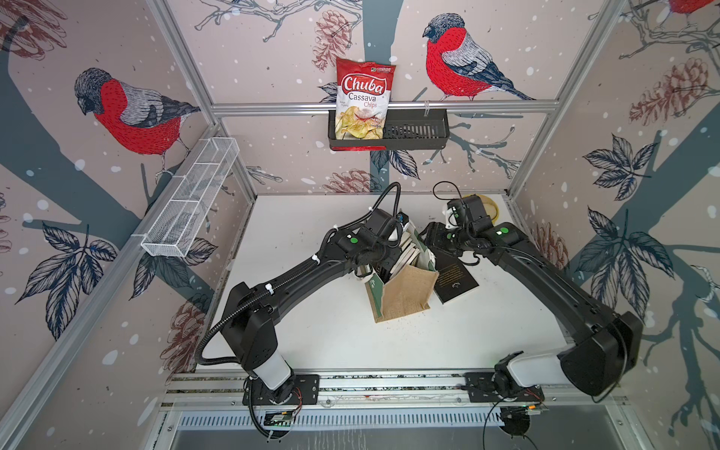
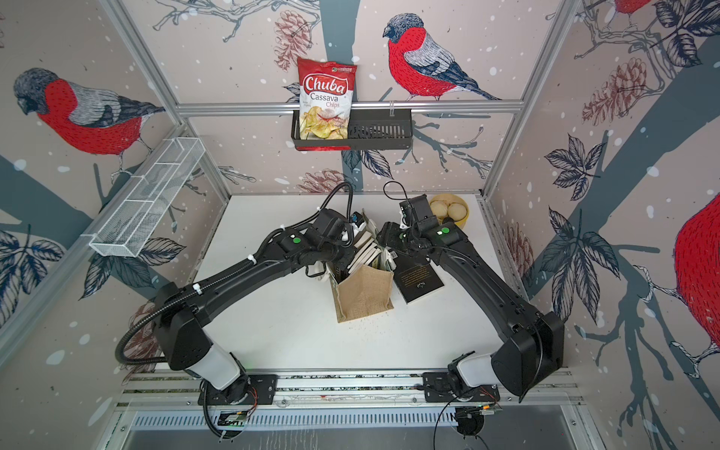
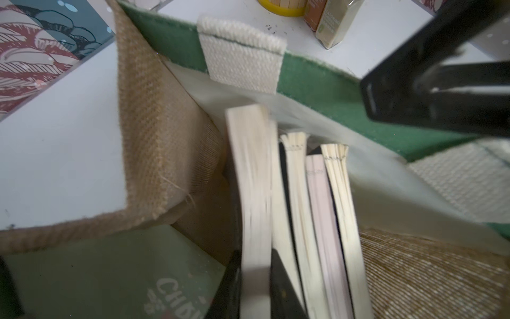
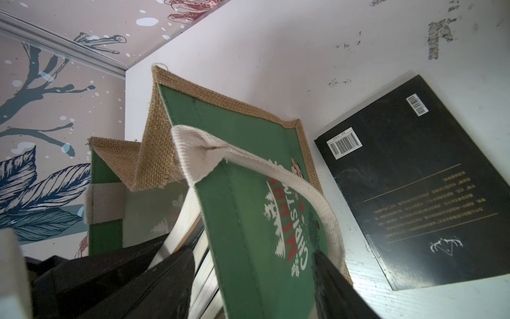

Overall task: Take out the books from the canvas bag
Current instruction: Pick up the book from the canvas bag.

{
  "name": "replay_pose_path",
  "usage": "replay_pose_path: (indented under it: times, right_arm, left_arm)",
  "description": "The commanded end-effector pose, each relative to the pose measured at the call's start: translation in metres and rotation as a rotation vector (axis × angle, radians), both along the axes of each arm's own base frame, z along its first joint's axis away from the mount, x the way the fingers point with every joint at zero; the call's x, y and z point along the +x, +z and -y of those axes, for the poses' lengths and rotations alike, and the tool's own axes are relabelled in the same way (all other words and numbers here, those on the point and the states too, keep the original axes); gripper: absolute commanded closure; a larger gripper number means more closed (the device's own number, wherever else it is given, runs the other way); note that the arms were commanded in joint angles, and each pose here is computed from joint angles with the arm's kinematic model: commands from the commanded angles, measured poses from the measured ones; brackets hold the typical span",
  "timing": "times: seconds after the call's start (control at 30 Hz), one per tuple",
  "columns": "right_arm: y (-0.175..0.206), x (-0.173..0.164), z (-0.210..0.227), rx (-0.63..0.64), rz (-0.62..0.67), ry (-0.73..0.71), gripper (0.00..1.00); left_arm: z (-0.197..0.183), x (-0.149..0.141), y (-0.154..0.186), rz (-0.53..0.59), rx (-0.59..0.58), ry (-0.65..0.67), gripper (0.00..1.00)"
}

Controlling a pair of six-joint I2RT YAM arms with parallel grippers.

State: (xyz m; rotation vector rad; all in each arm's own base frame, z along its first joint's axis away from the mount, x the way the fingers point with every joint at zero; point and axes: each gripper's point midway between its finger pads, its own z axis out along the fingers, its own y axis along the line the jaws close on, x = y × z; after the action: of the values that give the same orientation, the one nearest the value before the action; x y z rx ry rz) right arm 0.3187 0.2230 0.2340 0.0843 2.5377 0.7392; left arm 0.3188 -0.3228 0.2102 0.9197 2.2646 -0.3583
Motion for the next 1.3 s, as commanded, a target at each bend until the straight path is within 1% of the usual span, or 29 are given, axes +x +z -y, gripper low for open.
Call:
replay_pose_path:
  times: [0.0, 0.07, 0.13, 0.3, 0.4, 0.57, 0.7, 0.8, 0.9, 1.07, 1.17, 1.27]
  right_arm:
    - [-0.006, -0.002, -0.007, -0.02, 0.002, 0.047, 0.33]
    - [-0.01, -0.004, -0.01, -0.031, -0.007, 0.063, 0.34]
    - [-0.014, -0.004, -0.012, -0.038, -0.017, 0.071, 0.34]
    - [-0.015, -0.001, -0.015, -0.031, -0.01, 0.069, 0.34]
    - [-0.013, -0.001, -0.014, -0.02, 0.002, 0.057, 0.34]
    - [-0.015, -0.002, -0.013, -0.006, 0.008, 0.05, 0.35]
    - [-0.018, -0.002, -0.014, -0.004, 0.009, 0.053, 0.36]
    - [-0.02, -0.002, -0.014, 0.0, 0.013, 0.056, 0.36]
    - [-0.021, -0.003, -0.015, 0.009, 0.014, 0.059, 0.36]
    - [-0.027, -0.003, -0.018, 0.017, 0.006, 0.072, 0.37]
    - [-0.028, -0.004, -0.019, 0.01, 0.005, 0.079, 0.37]
    - [-0.031, -0.003, -0.017, -0.001, 0.006, 0.079, 0.38]
  left_arm:
    - [-0.002, 0.006, 0.0, 0.023, 0.028, 0.017, 0.93]
    - [-0.004, 0.011, 0.003, 0.039, 0.041, 0.036, 0.97]
    - [-0.006, 0.015, 0.009, 0.057, 0.049, 0.051, 0.99]
    - [-0.002, 0.022, 0.033, 0.106, 0.027, 0.051, 1.0]
    - [-0.001, 0.025, 0.058, 0.149, -0.01, 0.062, 1.0]
    - [-0.001, 0.028, 0.111, 0.237, -0.077, 0.065, 1.0]
    - [-0.01, 0.035, 0.147, 0.311, -0.08, 0.101, 1.0]
    - [-0.023, 0.038, 0.174, 0.366, -0.077, 0.143, 1.0]
    - [-0.041, 0.041, 0.203, 0.418, -0.112, 0.192, 1.0]
    - [-0.082, 0.044, 0.255, 0.505, -0.24, 0.279, 1.0]
    - [-0.106, 0.041, 0.283, 0.549, -0.31, 0.302, 1.0]
    - [-0.128, 0.038, 0.304, 0.583, -0.355, 0.328, 1.0]
